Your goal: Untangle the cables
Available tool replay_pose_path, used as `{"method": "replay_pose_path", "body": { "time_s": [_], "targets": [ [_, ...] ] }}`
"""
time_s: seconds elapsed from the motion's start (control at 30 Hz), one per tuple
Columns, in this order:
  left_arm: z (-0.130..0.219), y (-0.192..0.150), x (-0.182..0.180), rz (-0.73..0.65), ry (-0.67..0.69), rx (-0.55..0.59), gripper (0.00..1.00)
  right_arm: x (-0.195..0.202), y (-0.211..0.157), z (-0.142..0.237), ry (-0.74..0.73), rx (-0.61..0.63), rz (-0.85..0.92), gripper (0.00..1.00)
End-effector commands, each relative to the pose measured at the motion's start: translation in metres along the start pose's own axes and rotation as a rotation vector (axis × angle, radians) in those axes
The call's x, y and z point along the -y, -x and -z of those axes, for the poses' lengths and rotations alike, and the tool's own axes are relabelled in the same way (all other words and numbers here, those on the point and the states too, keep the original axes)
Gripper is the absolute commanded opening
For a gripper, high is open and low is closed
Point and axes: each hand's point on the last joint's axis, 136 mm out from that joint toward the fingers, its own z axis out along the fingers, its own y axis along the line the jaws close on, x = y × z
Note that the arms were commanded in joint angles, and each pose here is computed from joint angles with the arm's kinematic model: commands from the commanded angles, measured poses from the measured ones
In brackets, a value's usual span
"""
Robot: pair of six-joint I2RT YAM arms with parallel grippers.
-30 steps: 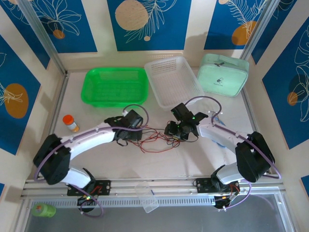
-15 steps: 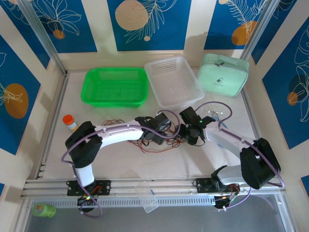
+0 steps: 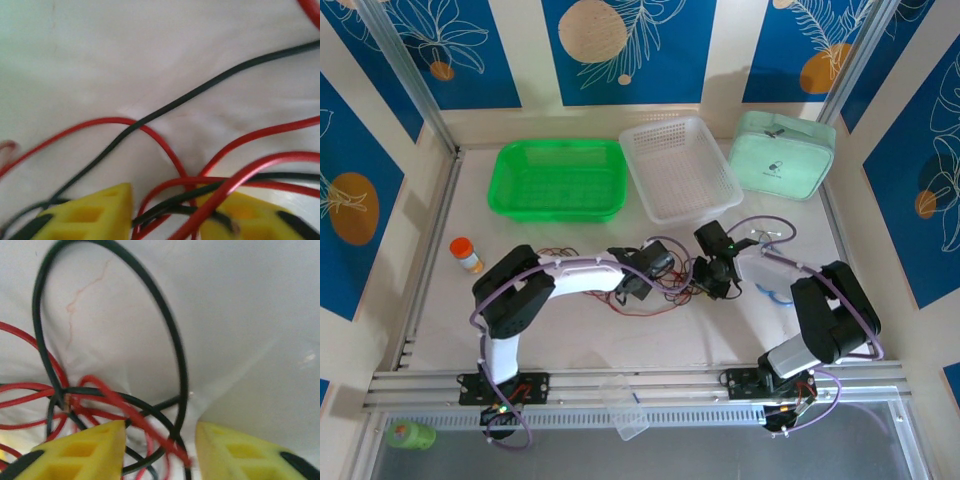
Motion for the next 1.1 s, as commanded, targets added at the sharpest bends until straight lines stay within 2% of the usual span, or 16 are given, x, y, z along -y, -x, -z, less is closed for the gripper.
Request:
{"method": "replay_pose_path", "body": {
  "time_s": [0.0, 0.07, 0.2, 0.53, 0.63, 0.8, 0.93, 1.07],
  "targets": [
    [-0.005, -0.031, -0.048, 0.041, 0.157, -0.069, 0.19, 0.012, -0.003, -0.006, -0.033, 0.008, -0.023, 0.27],
    [-0.003, -0.041, -0.062, 0.077, 0.184, -0.079, 0.07, 0.019, -0.002, -0.001, -0.059, 0.03, -0.023, 0.16],
    [0.004, -0.059, -0.086, 0.149, 0.21, -0.09, 0.05, 0.035, -0.006, 0.011, -0.094, 0.05, -0.02, 0.03],
    [0.007, -0.064, -0.089, 0.191, 0.188, -0.087, 0.06, 0.058, -0.03, 0.025, -0.107, 0.039, -0.045, 0.01],
    [0.007, -0.063, -0.087, 0.19, 0.173, -0.086, 0.1, 0.06, -0.041, 0.025, -0.108, 0.013, -0.037, 0.09],
    [0.013, -0.058, -0.08, 0.188, 0.116, -0.055, 0.29, 0.056, -0.06, 0.021, -0.092, -0.032, -0.012, 0.39],
    [0.025, -0.054, -0.08, 0.184, 0.091, -0.03, 0.43, 0.049, -0.057, 0.031, -0.081, -0.008, 0.013, 0.46],
    [0.047, -0.045, -0.083, 0.182, 0.069, 0.016, 0.59, 0.025, -0.041, 0.055, -0.036, 0.053, 0.119, 0.54]
  ]
}}
